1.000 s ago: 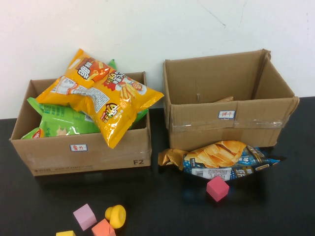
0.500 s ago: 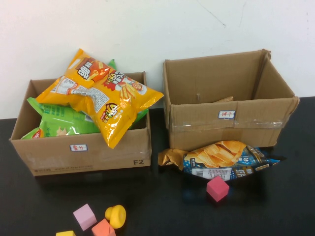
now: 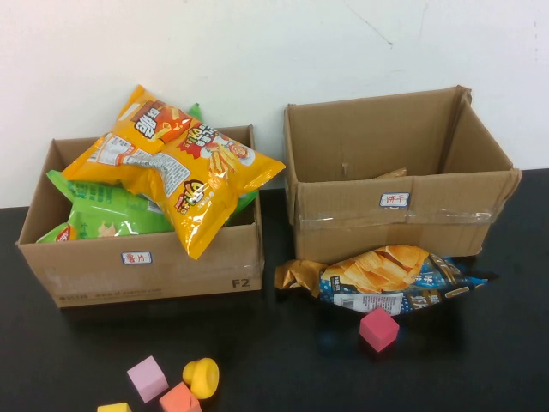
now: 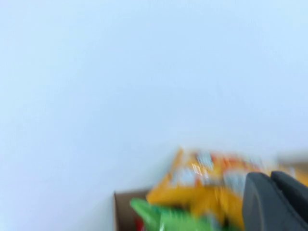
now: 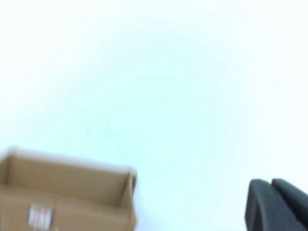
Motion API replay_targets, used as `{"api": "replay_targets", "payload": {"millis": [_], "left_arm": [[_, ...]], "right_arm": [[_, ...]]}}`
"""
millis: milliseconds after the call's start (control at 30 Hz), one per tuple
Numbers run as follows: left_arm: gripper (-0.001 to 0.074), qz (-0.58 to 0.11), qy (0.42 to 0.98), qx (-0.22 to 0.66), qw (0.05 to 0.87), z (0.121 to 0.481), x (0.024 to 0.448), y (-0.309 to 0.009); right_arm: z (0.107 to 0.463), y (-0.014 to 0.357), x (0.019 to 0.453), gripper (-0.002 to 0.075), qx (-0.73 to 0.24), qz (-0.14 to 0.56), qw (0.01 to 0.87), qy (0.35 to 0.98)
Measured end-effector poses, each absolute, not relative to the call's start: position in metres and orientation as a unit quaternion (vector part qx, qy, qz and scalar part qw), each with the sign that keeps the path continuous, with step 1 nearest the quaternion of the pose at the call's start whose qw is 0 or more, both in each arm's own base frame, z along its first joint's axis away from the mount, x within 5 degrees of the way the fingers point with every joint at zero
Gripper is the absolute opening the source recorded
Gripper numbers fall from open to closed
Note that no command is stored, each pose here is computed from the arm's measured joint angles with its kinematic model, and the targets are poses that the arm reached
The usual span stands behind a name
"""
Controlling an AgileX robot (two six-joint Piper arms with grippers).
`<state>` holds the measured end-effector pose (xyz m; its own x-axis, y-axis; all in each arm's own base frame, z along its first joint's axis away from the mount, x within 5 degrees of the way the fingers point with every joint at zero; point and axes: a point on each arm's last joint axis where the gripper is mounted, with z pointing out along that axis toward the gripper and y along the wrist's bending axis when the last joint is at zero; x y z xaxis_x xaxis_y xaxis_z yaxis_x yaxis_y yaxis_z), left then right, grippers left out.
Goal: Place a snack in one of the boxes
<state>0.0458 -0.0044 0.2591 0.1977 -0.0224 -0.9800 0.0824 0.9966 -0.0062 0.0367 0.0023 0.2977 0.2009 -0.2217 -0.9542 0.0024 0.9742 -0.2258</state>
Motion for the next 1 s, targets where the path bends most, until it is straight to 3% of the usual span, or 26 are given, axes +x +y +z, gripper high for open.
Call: {"api": "replay_targets", "payload": {"millis": [167, 367, 567, 800, 900, 1000], "left_arm": [[-0.0001, 0.028, 0.691, 0.152, 0.706, 0.273, 0.052, -0.014], [-0.0001, -0.002, 0.738, 0.148, 0.659, 0.266, 0.071, -0.017], [-0.0001, -0.022, 0.753, 0.131, 0.645, 0.263, 0.080, -0.018], [-0.0001, -0.019, 0.753, 0.132, 0.645, 0.263, 0.080, -0.018], [-0.0001, -0.021, 0.753, 0.131, 0.645, 0.263, 0.080, -0.018], [-0.0001, -0.024, 0.753, 0.129, 0.645, 0.263, 0.080, -0.018]], "right_arm": [[0.316, 0.005, 0.058, -0.0001, -0.178, -0.118, 0.659, 0.721], [0.293, 0.009, 0.113, -0.0001, -0.323, -0.156, 0.514, 0.779], [0.265, 0.036, 0.166, -0.0001, -0.485, -0.159, 0.449, 0.733], [0.208, 0.081, 0.211, 0.0003, -0.577, -0.108, 0.369, 0.721], [0.186, 0.095, 0.227, 0.0054, -0.591, -0.103, 0.356, 0.716], [0.168, 0.105, 0.241, 0.0163, -0.590, -0.090, 0.335, 0.729]]}}
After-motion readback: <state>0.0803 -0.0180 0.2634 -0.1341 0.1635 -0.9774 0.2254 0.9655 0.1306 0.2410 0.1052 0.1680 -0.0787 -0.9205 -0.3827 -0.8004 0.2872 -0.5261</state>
